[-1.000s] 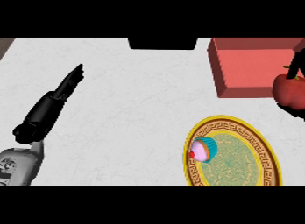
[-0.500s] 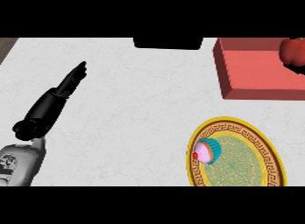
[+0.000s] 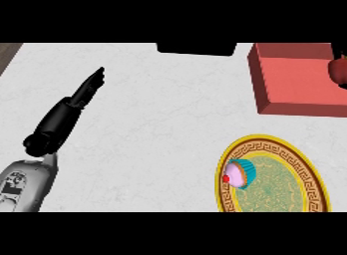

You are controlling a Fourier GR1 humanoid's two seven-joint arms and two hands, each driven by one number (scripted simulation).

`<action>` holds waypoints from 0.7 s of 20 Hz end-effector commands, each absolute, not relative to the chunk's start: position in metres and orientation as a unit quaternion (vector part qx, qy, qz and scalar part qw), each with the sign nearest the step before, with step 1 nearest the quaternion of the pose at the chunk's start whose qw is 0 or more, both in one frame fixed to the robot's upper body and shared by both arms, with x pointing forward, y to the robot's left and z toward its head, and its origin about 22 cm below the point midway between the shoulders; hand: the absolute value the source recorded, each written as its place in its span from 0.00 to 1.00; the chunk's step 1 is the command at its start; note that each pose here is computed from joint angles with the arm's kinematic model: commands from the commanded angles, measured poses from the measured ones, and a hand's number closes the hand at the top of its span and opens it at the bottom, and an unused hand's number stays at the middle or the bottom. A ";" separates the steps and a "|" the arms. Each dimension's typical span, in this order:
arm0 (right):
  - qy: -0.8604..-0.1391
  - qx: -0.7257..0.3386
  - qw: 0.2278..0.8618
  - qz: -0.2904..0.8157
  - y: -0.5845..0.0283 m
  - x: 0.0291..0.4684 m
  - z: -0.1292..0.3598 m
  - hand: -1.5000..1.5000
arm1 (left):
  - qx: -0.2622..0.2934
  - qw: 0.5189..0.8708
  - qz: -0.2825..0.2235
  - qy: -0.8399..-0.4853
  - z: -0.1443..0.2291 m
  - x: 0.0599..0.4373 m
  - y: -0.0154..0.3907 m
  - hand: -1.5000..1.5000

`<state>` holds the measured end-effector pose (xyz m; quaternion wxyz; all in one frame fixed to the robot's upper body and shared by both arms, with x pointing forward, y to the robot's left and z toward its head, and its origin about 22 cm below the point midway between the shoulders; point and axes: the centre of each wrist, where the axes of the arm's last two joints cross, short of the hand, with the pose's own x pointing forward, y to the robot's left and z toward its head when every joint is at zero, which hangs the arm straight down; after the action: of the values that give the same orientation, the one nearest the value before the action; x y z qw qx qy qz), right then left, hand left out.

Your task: Pick the bell pepper from the plate and place it in the cardboard box

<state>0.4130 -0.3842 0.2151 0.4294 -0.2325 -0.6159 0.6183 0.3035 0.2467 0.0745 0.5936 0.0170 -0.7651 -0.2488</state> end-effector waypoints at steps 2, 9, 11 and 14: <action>-0.542 -0.235 0.463 0.661 -0.404 0.419 0.209 1.00 | 0.012 0.586 -0.260 -0.768 0.078 0.307 0.246 0.50; -0.603 -0.114 0.421 0.668 -0.400 0.425 0.199 0.00 | 0.020 0.585 -0.256 -0.770 0.087 0.309 0.251 0.50; -0.670 -0.073 0.422 0.606 -0.404 0.424 0.191 0.00 | 0.011 0.592 -0.245 -0.768 0.075 0.305 0.250 0.50; -0.753 0.009 0.458 0.473 -0.388 0.433 0.173 0.00 | 0.024 0.590 -0.249 -0.768 0.083 0.308 0.255 0.50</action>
<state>0.4285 -0.3940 0.1912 0.4452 -0.1485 -0.6680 0.5776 0.3051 0.2531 0.0772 0.5896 0.0170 -0.7683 -0.2486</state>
